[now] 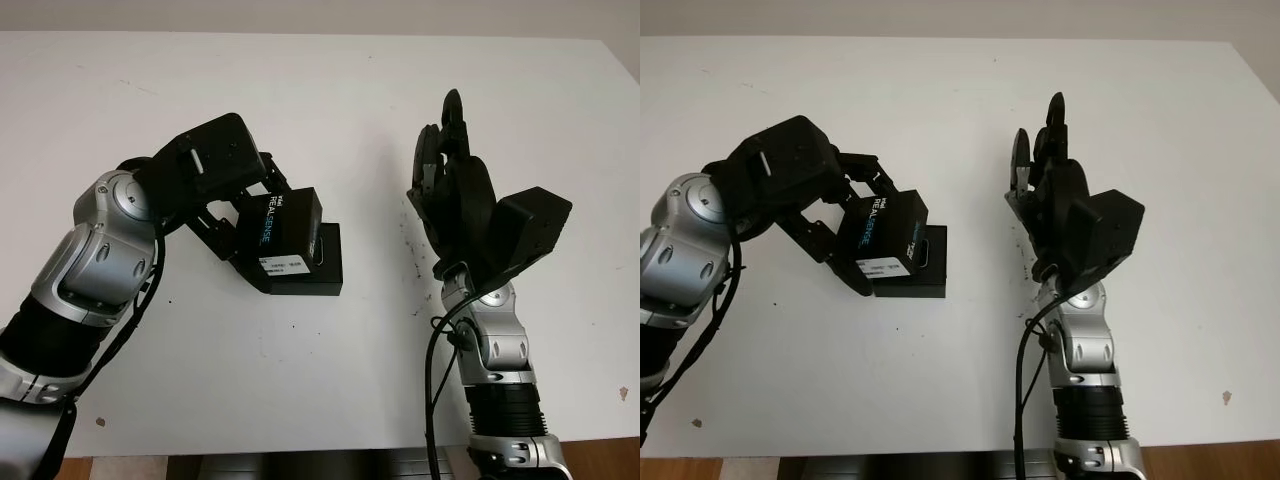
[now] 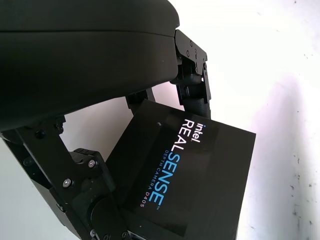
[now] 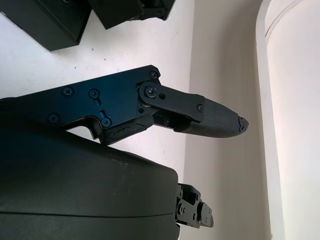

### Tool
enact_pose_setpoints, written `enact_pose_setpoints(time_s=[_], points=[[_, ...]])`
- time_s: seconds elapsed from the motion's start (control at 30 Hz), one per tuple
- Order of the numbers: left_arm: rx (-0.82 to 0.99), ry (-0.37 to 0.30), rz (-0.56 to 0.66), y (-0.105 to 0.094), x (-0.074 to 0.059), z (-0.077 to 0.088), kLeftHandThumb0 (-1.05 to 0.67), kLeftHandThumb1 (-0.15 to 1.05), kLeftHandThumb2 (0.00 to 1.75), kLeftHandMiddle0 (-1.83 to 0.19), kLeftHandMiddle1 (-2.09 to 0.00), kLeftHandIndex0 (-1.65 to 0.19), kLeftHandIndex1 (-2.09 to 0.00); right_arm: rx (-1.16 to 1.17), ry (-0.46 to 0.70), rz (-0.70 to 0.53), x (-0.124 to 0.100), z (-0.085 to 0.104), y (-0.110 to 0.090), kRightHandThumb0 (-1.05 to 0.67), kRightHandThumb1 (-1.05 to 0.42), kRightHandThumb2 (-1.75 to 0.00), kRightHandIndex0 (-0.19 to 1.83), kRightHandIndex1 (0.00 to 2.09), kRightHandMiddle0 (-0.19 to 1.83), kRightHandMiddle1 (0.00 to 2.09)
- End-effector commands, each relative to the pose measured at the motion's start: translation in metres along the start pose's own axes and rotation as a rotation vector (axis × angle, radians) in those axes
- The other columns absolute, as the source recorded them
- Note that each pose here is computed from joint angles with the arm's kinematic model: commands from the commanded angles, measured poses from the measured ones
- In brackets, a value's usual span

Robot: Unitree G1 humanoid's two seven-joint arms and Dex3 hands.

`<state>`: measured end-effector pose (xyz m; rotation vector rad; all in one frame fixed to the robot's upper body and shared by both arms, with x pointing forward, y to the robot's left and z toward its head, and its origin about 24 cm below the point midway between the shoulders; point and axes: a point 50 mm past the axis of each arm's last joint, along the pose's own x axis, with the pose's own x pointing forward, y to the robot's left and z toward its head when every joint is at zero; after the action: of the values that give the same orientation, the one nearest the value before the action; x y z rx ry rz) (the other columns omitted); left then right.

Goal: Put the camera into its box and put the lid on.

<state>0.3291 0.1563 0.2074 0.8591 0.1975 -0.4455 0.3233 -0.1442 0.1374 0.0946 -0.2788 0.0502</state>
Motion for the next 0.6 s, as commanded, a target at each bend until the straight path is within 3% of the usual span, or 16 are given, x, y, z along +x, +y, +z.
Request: enact_pose_setpoints(time_s=[0.0, 0.57], points=[[-0.007, -0.011, -0.003, -0.001, 0.002, 0.004, -0.13, 1.0, 0.06, -0.37, -1.46, -0.29, -1.44, 0.009, -0.05, 0.002, 0.001, 0.008, 0.001, -0.77, -1.05, -0.65, -0.19, 0.0, -0.19, 0.0], [-0.016, 0.003, -0.022, -0.012, 0.004, 0.012, -0.16, 0.98, 0.05, -0.37, -1.51, -0.29, -1.49, -0.043, -0.08, 0.01, -0.003, 0.007, 0.003, -0.8, -1.05, -0.63, -0.19, 0.0, -0.19, 0.0]])
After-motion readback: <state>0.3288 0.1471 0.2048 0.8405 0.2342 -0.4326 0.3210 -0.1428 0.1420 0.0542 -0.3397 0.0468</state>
